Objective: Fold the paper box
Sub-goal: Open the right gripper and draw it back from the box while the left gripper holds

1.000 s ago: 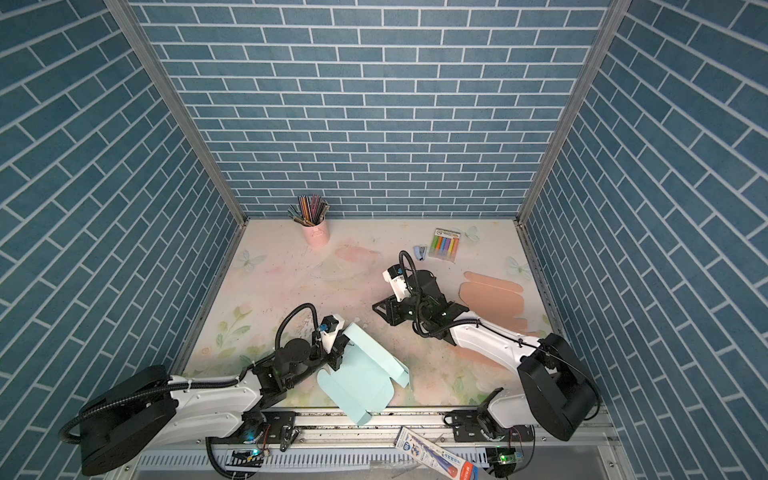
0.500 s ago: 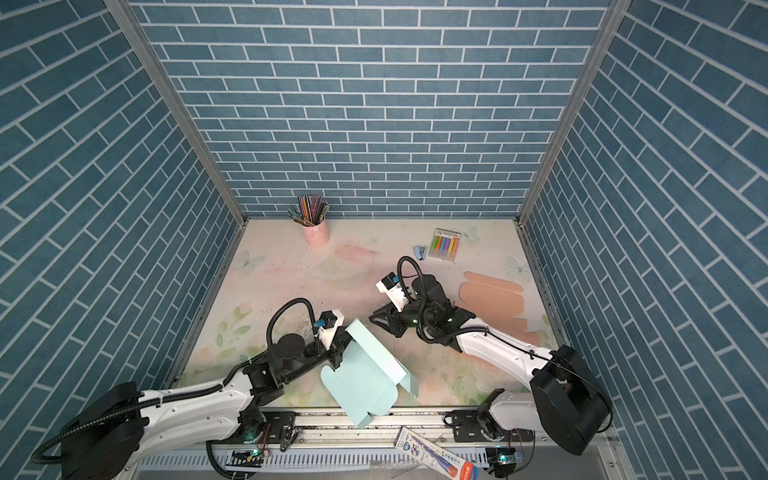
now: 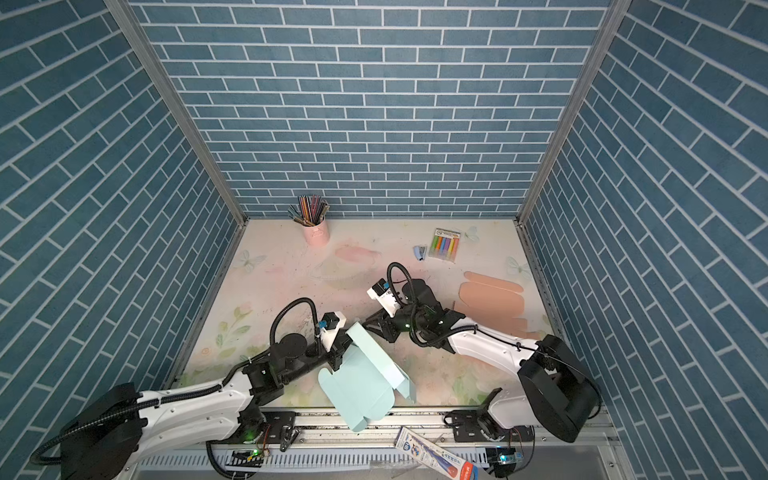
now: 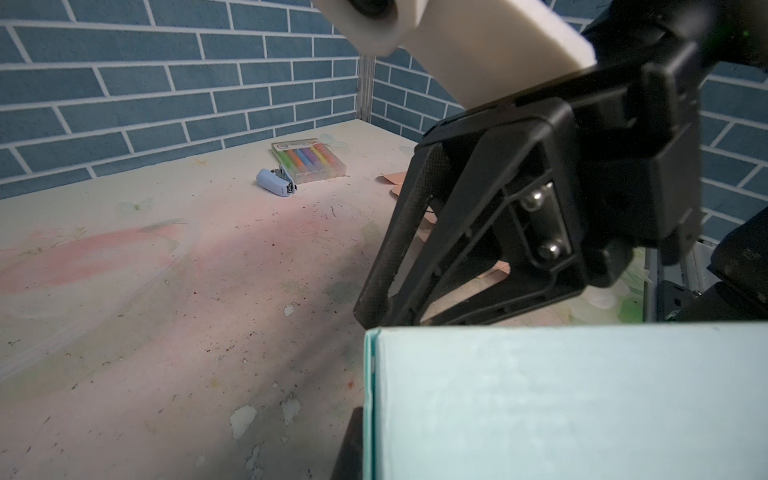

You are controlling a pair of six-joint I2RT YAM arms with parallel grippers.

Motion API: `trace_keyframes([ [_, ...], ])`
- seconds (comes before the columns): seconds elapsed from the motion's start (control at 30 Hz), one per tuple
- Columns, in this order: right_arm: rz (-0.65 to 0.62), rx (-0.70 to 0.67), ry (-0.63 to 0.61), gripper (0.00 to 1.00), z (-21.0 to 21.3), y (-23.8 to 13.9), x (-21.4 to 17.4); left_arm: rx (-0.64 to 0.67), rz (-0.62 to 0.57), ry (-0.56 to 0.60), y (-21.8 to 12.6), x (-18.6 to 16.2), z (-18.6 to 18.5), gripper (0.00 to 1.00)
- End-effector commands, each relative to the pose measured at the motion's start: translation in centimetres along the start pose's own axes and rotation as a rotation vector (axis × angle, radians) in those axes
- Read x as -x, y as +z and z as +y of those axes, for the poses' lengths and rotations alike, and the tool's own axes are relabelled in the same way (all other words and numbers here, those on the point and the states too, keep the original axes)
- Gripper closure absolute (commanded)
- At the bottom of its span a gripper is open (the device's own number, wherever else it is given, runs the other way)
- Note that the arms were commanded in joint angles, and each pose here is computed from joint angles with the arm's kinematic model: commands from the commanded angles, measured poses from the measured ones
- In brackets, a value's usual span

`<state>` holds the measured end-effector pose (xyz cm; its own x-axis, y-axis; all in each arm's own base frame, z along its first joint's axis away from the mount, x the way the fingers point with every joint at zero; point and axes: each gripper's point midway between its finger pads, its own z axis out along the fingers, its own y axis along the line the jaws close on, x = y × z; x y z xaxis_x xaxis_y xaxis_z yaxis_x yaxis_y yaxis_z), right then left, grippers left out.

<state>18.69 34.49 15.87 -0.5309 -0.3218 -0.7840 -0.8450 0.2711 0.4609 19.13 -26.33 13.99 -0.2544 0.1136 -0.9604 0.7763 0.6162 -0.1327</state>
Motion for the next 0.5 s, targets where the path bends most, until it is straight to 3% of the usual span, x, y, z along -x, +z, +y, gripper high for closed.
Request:
trace_keyframes([
  [0.0, 0.008, 0.117, -0.025, 0.77, 2.9, 0.8, -0.3, -0.016, -0.076, 0.002, 0.2, 2.6, -0.5, 1.00],
  [0.27, 0.006, 0.182, 0.049, 0.78, 4.1, 1.4, -1.3, 0.074, -0.099, 0.002, 0.1, 2.4, 1.1, 1.00],
  [0.47, -0.028, 0.095, 0.091, 0.78, 2.3, 0.4, -1.1, 0.105, -0.088, 0.002, -0.4, 1.2, 1.8, 1.00],
])
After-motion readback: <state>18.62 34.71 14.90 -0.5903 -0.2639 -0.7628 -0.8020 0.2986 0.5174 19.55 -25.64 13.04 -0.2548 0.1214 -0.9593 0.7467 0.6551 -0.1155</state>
